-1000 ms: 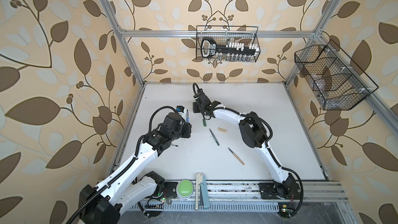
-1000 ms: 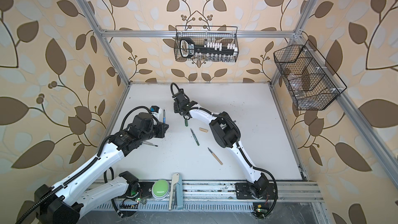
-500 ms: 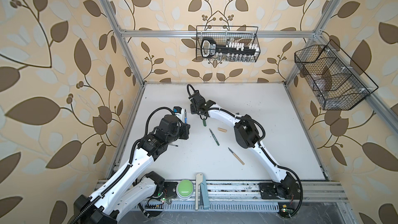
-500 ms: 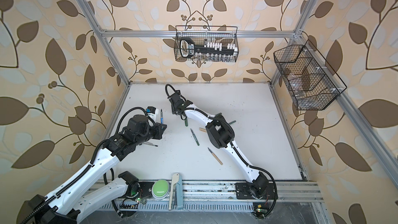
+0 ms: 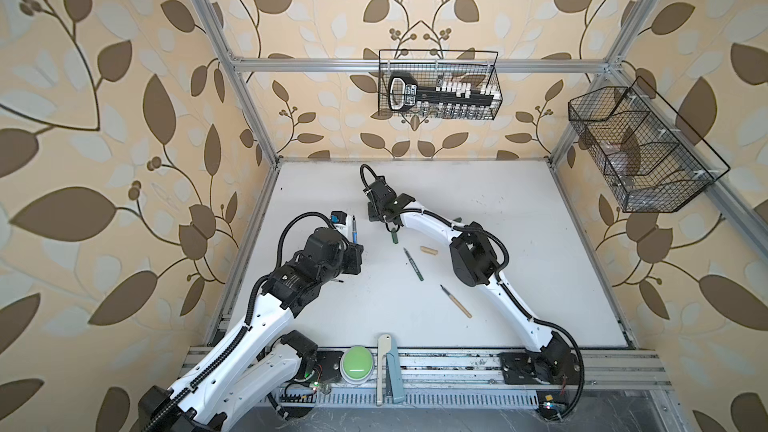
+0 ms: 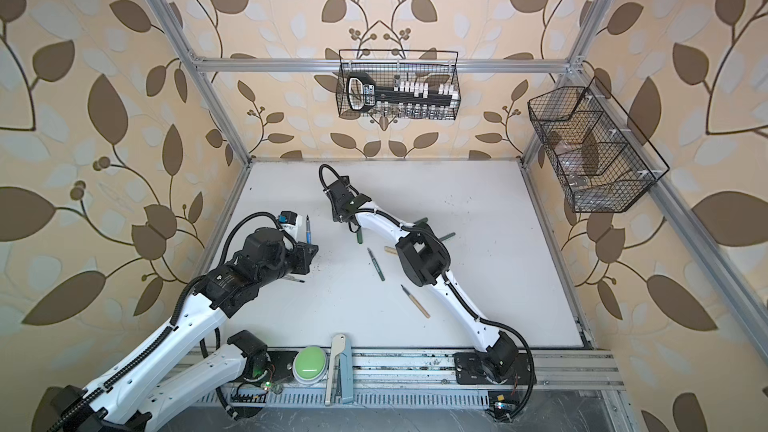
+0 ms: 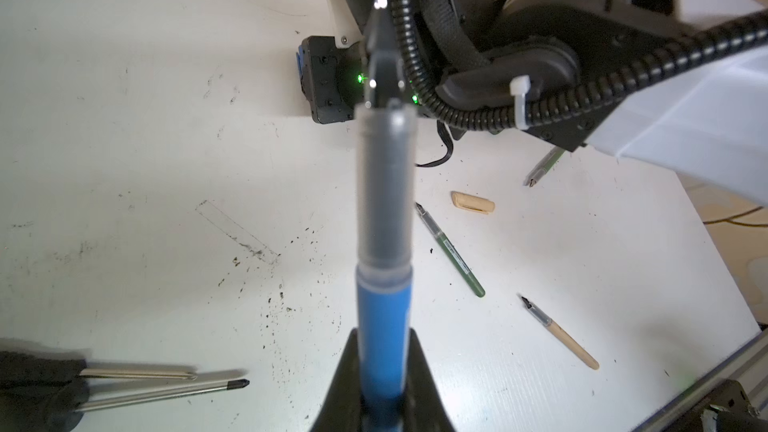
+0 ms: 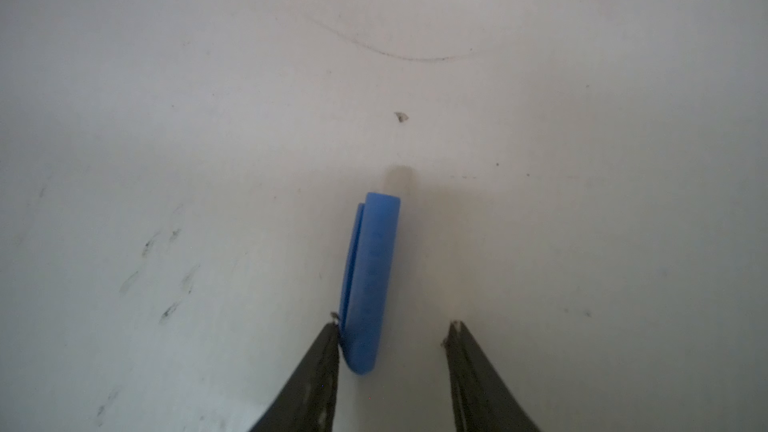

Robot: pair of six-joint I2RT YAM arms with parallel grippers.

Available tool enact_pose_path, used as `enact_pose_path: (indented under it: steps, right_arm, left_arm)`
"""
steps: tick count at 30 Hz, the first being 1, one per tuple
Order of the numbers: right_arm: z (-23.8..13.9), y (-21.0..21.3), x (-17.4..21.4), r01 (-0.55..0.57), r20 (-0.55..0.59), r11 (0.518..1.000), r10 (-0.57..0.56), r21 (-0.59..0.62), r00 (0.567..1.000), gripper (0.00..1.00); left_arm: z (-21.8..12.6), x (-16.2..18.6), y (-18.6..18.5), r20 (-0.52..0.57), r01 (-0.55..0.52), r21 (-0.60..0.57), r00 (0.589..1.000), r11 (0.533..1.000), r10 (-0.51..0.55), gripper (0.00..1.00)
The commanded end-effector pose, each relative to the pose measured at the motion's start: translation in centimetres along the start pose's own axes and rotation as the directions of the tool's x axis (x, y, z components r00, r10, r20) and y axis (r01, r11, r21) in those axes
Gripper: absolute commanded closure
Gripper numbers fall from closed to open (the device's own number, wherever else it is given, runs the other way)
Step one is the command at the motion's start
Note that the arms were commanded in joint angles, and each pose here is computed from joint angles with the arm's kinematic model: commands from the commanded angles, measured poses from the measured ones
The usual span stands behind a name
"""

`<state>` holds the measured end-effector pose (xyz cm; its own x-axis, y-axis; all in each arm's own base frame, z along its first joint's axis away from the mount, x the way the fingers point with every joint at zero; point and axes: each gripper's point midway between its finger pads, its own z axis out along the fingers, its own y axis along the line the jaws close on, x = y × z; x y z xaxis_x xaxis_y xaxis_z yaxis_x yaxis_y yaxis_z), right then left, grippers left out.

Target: Insert the pens into the pen caps

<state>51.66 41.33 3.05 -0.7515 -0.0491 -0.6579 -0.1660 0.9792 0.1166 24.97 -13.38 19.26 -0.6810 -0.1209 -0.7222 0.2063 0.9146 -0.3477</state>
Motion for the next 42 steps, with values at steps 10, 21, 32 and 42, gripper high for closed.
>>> enact_pose_path:
  steps: [10, 21, 32, 42]
  right_arm:
    - [1.3, 0.4, 1.0, -0.046, -0.026, 0.999, 0.046, -0.009, 0.999, 0.66]
    - [1.2, -1.2, 1.6, -0.032, -0.064, 0.999, 0.032, 0.011, 0.997, 0.8]
    - [-1.8, -3.7, 3.1, 0.019, -0.109, 1.0, -0.017, 0.017, 0.994, 0.87]
    - [-6.8, -10.0, 8.1, -0.009, -0.17, 0.999, 0.015, 0.041, 0.985, 0.88]
  left_arm:
    - [-0.3, -0.6, 0.6, 0.037, 0.013, -0.023, 0.999, 1.0, -0.012, 0.94]
    - [-0.3, -0.6, 0.8, 0.039, 0.013, -0.033, 0.999, 0.999, -0.011, 0.94]
    - [0.0, -0.4, 0.6, 0.023, 0.01, -0.024, 1.0, 1.0, -0.009, 0.94]
    - [1.2, 0.4, -1.2, -0.033, -0.019, 0.079, 0.999, 0.997, 0.022, 0.95]
